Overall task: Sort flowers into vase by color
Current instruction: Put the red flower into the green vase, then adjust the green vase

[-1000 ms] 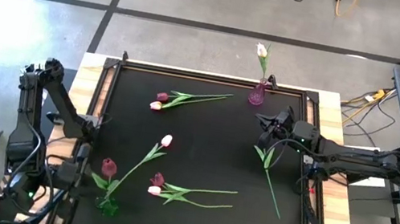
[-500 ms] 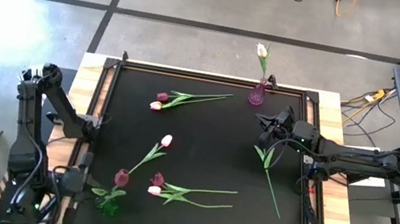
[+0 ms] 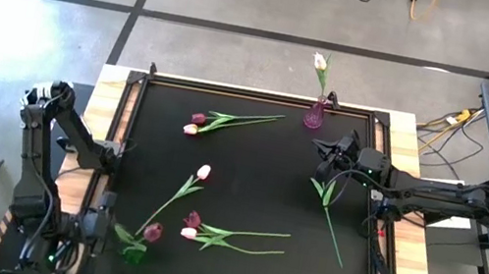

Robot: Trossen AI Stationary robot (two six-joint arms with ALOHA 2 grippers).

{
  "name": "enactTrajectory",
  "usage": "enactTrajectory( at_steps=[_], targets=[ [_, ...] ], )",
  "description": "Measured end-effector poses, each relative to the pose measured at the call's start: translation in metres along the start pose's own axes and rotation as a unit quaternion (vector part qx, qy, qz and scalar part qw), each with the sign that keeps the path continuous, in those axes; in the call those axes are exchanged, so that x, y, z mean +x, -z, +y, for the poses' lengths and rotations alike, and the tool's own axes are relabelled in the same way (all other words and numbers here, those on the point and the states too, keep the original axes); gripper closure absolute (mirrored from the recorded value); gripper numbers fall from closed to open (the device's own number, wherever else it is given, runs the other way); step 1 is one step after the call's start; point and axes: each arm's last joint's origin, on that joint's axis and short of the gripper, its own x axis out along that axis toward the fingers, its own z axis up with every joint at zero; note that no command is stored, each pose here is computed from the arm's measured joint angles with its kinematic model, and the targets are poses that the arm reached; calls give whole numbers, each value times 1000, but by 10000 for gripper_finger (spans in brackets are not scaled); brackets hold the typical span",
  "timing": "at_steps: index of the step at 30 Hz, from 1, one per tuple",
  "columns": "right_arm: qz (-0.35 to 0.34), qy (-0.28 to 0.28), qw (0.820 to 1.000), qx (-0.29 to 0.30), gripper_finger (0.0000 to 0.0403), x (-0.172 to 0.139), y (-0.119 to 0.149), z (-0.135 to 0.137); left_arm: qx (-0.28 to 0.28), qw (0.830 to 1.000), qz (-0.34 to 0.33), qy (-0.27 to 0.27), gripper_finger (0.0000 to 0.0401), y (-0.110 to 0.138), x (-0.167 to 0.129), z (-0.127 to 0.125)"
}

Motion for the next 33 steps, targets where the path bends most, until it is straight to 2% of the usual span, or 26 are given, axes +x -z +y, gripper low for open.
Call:
enactTrajectory(
  at_steps=[7, 14, 20, 28, 33],
  targets=[
    [0, 0, 1000, 0, 394, 0, 0, 0, 1, 1000, 27, -2, 262, -7, -6, 1],
    [0, 0, 1000, -1, 394, 0, 0, 0, 21, 999, 37, -12, 258, -25, -20, 4],
    [-7, -7, 1000, -7, 394, 0, -5, 2, 32, 997, 47, -48, 296, -39, -33, 21],
    [-11, -30, 999, -22, 394, -1, -9, 10, 24, 994, 63, -89, 390, -38, -30, 47],
    [-10, -46, 999, -25, 394, -3, -8, 15, 9, 990, 78, -115, 398, -30, -16, 72]
  ],
)
